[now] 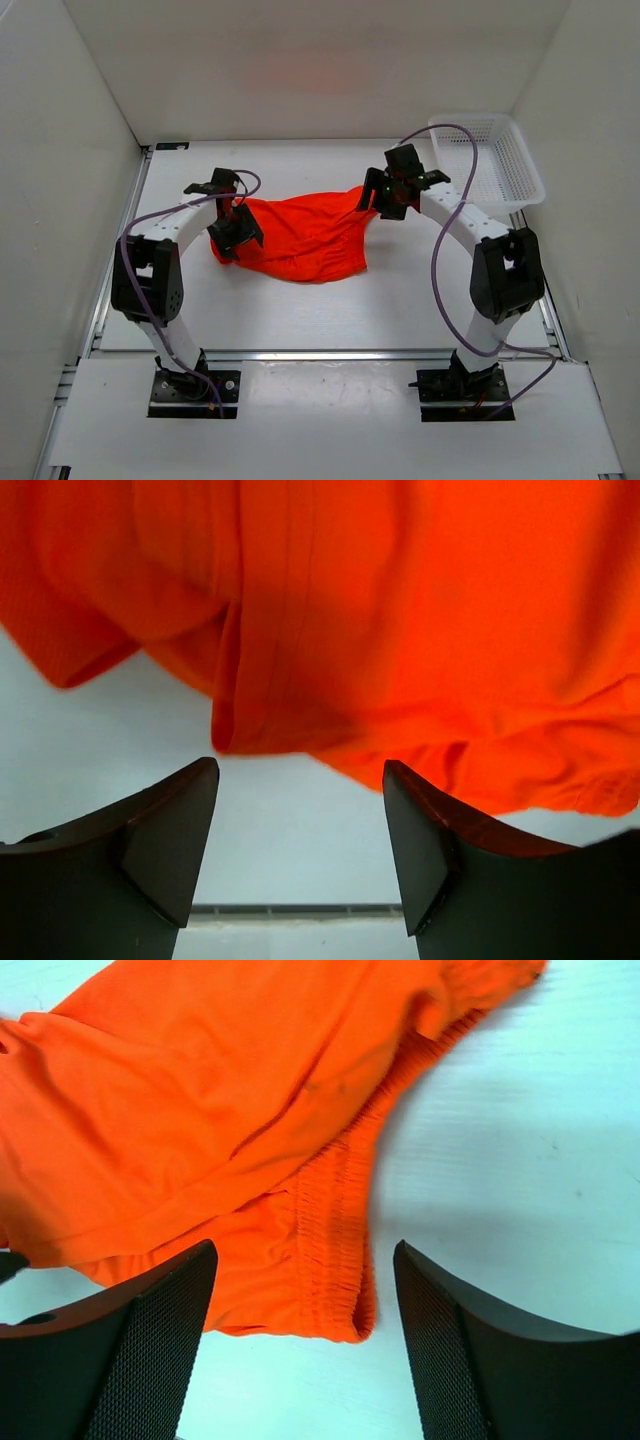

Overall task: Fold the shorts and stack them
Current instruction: Flatten the shorts out

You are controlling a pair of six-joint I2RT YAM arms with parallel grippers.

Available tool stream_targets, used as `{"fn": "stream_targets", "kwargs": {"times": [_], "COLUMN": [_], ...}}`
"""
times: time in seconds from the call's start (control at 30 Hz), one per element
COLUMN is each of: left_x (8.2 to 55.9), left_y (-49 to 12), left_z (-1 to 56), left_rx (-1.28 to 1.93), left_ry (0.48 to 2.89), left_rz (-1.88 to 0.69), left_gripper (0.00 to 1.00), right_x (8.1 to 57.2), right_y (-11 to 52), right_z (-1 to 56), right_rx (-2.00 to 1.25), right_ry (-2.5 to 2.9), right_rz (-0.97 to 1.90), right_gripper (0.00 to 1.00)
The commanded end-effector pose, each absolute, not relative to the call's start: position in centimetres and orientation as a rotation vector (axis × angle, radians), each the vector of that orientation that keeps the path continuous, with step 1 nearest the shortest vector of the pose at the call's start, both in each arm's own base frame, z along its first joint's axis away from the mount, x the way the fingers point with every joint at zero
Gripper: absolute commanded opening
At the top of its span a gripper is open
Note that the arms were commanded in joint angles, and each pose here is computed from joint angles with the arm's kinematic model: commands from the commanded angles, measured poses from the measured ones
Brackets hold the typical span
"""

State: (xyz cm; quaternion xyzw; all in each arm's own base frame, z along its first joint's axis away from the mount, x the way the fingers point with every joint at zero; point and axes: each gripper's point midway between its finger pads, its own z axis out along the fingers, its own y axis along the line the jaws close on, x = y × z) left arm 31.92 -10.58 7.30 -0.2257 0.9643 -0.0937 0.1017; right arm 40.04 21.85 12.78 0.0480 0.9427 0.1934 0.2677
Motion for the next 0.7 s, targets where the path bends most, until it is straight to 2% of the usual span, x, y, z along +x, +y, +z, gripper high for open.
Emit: {"fn": "stream_targets", "kwargs": {"times": [0.0, 0.13, 0.33, 0.37, 0.5, 0.67], "left_x": [34.7, 35.3, 35.4, 35.5, 35.6, 35.9], "left_y": [-10.5, -10.0, -10.0, -9.8, -9.7, -8.4], "left_z": [7.6, 7.1, 6.4, 6.4, 6.7, 8.9], "left_rx": [-0.655, -0.661, -0.651, -0.652, -0.651, -0.668], "left_ry": [2.783, 2.772, 2.786, 2.782, 2.769, 2.722], "left_rz": [-0.265, -0.217, -0.208, -0.196, -0.190, -0.224], "left_gripper": [0.77, 0.68, 0.70, 0.52, 0.13, 0.10], "right_x": [39.9, 39.1, 38.6, 38.5, 38.4, 39.1], "right_y": [19.7, 18.1, 15.8, 15.3, 15.0, 15.8], "right_z": [14.4, 14.5, 13.4, 13.3, 13.0, 13.1], "right_rx": [0.167, 0.180, 0.231, 0.233, 0.242, 0.230], "right_ry": [2.491, 2.499, 2.521, 2.520, 2.529, 2.539], "right_rz": [0.494, 0.469, 0.445, 0.437, 0.440, 0.476], "right_gripper": [0.75, 0.75, 0.75, 0.75, 0.75, 0.77]}}
